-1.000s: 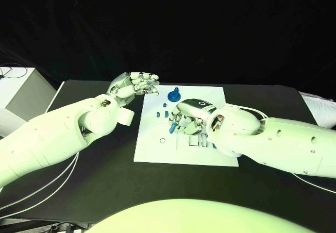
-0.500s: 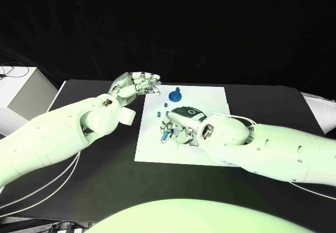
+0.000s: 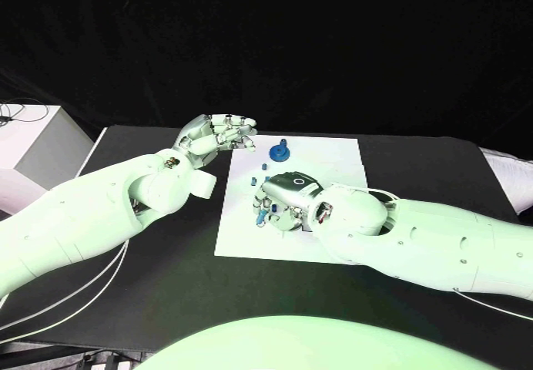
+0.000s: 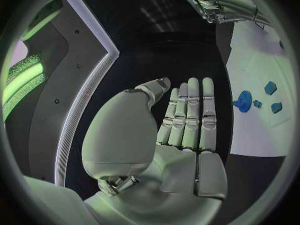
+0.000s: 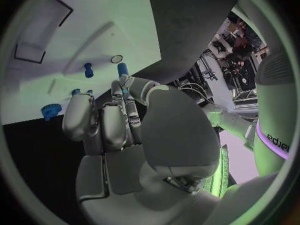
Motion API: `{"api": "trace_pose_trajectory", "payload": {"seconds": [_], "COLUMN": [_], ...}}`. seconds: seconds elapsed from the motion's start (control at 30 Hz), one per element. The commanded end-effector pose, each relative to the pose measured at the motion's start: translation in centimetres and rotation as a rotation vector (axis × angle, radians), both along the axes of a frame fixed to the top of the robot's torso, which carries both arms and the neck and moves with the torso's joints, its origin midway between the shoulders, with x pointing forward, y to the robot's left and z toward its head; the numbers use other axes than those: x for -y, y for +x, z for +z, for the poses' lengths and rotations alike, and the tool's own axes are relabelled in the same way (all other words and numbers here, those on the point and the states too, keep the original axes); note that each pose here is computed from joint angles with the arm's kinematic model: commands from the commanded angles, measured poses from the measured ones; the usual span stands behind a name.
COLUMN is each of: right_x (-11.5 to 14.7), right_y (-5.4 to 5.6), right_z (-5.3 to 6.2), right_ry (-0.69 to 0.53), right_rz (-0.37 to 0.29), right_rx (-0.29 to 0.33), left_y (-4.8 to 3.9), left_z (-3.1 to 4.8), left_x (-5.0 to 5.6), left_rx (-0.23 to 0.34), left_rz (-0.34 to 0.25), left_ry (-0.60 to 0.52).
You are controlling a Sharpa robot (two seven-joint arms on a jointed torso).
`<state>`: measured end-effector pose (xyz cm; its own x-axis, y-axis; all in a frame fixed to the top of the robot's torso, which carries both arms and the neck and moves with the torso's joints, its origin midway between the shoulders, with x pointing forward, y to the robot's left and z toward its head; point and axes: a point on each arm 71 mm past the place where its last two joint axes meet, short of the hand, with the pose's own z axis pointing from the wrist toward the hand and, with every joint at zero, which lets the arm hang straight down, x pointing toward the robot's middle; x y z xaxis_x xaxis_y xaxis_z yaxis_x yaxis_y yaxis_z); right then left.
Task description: Assemble the parts on the task board
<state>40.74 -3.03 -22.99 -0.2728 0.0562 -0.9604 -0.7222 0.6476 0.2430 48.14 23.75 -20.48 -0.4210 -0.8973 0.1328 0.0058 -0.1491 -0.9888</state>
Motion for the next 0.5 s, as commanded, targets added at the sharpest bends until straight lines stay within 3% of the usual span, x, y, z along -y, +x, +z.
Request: {"api": "trace_pose_trajectory", "payload": {"seconds": [0.03,0.5], "right_x": [0.0,0.3], "right_y": [0.0,0.4], "right_z": [-0.3,-1.3], "right_ry": [-0.033,-0.06], "right_rz": [0.01,-0.003], "right_rx": [0.021,0.022], "left_y": [-0.07,-0.12], "left_z": [0.11,0.15], "left_x": [0.2,0.0], "left_rx": [0.006,0.006], "left_rz": [-0.018,-0.017], "left_ry": [-0.007,-0.005]}}
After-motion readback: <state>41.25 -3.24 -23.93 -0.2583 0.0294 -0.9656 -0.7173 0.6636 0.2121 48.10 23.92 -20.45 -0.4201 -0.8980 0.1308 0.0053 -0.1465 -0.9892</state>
